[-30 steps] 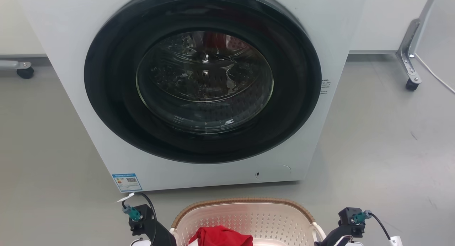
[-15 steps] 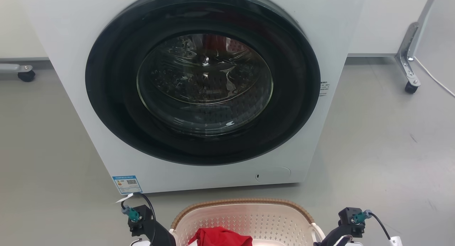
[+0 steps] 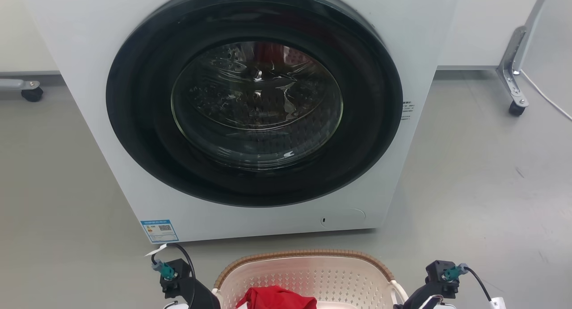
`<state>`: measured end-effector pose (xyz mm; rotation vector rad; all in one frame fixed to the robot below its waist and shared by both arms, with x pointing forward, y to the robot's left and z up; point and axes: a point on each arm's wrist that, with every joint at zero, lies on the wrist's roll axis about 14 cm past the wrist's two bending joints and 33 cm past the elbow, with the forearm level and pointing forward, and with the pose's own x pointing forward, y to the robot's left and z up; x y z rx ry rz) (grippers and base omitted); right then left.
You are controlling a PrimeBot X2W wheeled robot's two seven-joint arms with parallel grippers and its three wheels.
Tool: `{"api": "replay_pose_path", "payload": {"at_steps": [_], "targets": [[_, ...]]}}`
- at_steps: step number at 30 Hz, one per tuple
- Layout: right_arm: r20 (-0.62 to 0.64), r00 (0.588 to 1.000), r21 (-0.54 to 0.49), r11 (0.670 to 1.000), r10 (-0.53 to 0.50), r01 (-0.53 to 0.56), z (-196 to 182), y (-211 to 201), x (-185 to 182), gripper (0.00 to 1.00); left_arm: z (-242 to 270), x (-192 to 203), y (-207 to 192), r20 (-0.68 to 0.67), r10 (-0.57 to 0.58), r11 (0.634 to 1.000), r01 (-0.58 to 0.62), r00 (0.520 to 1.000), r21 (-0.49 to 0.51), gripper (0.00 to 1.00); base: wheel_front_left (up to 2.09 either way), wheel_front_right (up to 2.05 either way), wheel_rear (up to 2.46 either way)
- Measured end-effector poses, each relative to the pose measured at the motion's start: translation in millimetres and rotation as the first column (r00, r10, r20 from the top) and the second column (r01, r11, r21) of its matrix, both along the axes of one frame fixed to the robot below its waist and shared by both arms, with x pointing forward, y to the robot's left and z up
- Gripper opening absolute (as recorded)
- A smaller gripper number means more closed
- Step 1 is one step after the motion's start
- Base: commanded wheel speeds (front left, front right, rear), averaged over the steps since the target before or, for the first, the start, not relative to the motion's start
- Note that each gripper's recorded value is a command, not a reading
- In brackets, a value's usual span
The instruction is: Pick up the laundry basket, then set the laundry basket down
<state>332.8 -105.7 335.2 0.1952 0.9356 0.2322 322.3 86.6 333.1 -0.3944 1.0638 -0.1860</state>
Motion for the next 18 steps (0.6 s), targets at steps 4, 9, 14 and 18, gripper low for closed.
{"api": "replay_pose_path", "payload": {"at_steps": [4,9,14,18], "targets": [[-0.003,1.0,0.004,1.0,-0.003,0.003,-0.4,0.1,-0.3,0.0,-1.2,-0.8,0.6,-0.005,0.001,1.0,-0.001,1.0,0.002,0.0,0.0,0.0,0.0],[-0.008,1.0,0.004,1.0,-0.001,0.001,-1.0,0.5,-0.9,0.0,-2.2,-1.4,1.1,-0.008,0.001,1.0,-0.001,1.0,0.004,0.0,0.0,0.0,0.0],[-0.011,1.0,0.006,1.0,0.001,-0.001,-1.2,1.4,-1.1,0.0,-2.7,-1.6,1.7,-0.008,0.003,1.0,-0.003,1.0,0.006,0.0,0.0,0.0,0.0],[-0.011,1.0,0.006,1.0,0.003,-0.003,-1.0,1.8,-1.0,0.0,-2.6,-1.5,1.9,-0.005,0.003,1.0,-0.003,1.0,0.007,0.0,0.0,0.0,0.0]]}}
